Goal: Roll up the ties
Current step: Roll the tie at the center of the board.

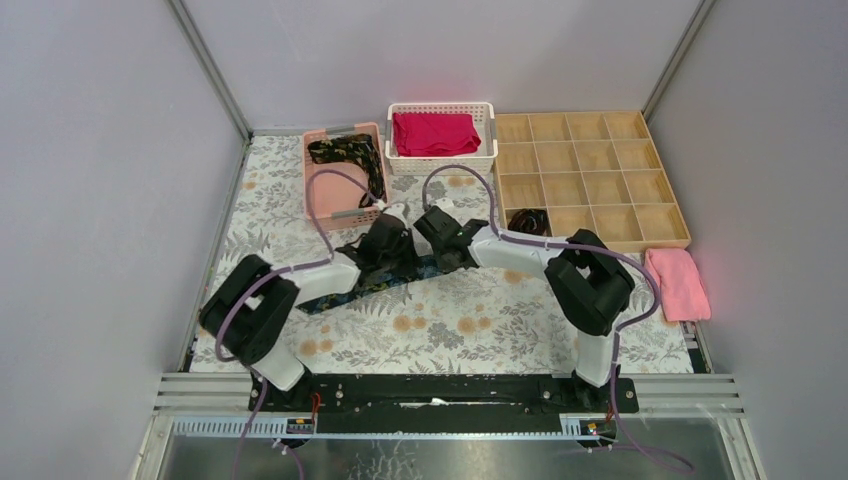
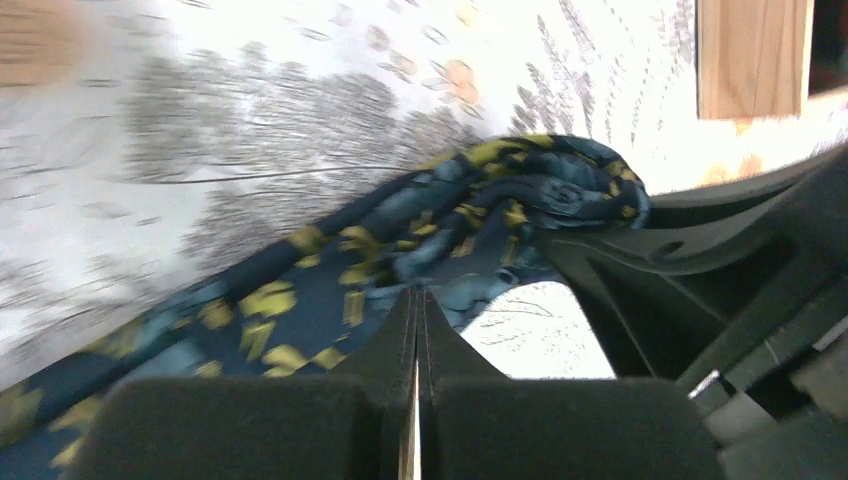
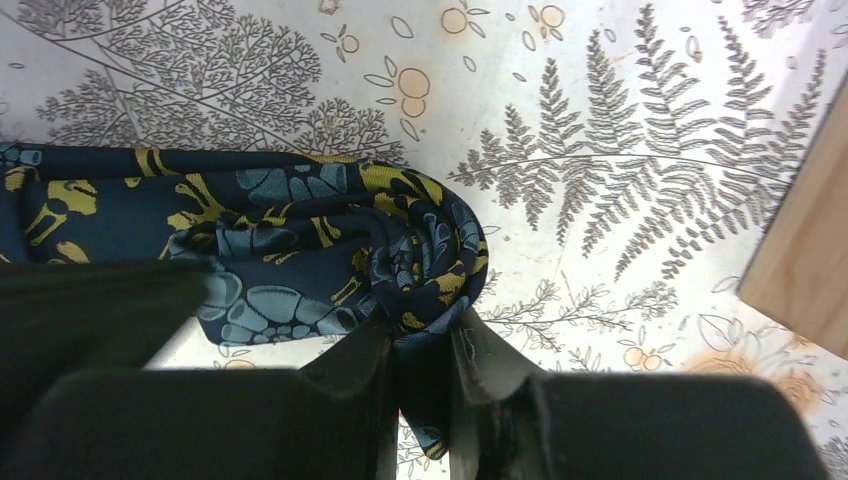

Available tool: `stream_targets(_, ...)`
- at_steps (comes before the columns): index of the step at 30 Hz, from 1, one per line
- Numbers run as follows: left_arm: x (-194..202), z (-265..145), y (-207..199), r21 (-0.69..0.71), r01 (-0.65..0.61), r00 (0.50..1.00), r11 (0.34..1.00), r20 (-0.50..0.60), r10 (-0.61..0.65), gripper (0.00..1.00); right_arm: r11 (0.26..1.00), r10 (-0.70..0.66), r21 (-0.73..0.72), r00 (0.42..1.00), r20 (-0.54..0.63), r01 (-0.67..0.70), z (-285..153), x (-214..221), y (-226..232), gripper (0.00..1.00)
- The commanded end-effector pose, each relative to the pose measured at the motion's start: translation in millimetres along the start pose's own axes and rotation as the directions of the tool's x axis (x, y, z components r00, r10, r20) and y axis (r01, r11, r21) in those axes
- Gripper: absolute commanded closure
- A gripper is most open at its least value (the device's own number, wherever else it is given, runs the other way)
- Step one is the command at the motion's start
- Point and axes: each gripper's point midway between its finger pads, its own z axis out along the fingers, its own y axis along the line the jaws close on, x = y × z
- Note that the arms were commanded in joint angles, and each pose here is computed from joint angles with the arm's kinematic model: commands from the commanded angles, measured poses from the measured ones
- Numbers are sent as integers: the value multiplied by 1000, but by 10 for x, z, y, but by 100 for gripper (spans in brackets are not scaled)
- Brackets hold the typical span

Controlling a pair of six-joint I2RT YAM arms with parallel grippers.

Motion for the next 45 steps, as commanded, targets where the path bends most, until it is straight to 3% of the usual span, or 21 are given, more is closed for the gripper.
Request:
stream_targets(1,-269,-334,359,-125,147,983,981,127,-131,100,984,-58,167,998,8,56,-45,-54,-214,100)
stream_targets(5,-546,-826,546,-129,282,929,951,283,-238,100,975,-91,204,996,11,87,-47,-60,-177,100)
stream_targets(10,-759,-1318,580,-101,314,882,944,400,-250,100,945,-162,291,987,20,149,-72,-104,-108,100)
stream_targets(22,-957,-1836,492,-112,267,862,957,472,-186,100,837,-302,472,953,-25,278,-105,-211,78,99)
stream_targets(27,-970,-1885,509,-127,254,864,959,476,-166,100,848,-310,444,950,-27,289,-133,-211,218,90)
stream_targets(35,-978,-1952,540,-134,252,858,959,489,-157,100,896,-282,356,959,-6,265,-174,-204,412,59)
stream_targets(40,-985,-1969,553,-136,249,857,959,493,-153,100,893,-292,354,956,-10,277,-128,-201,451,62)
stream_targets(45,-977,-1963,558,-133,247,857,960,491,-153,100,874,-310,389,951,-16,291,-82,-223,422,73)
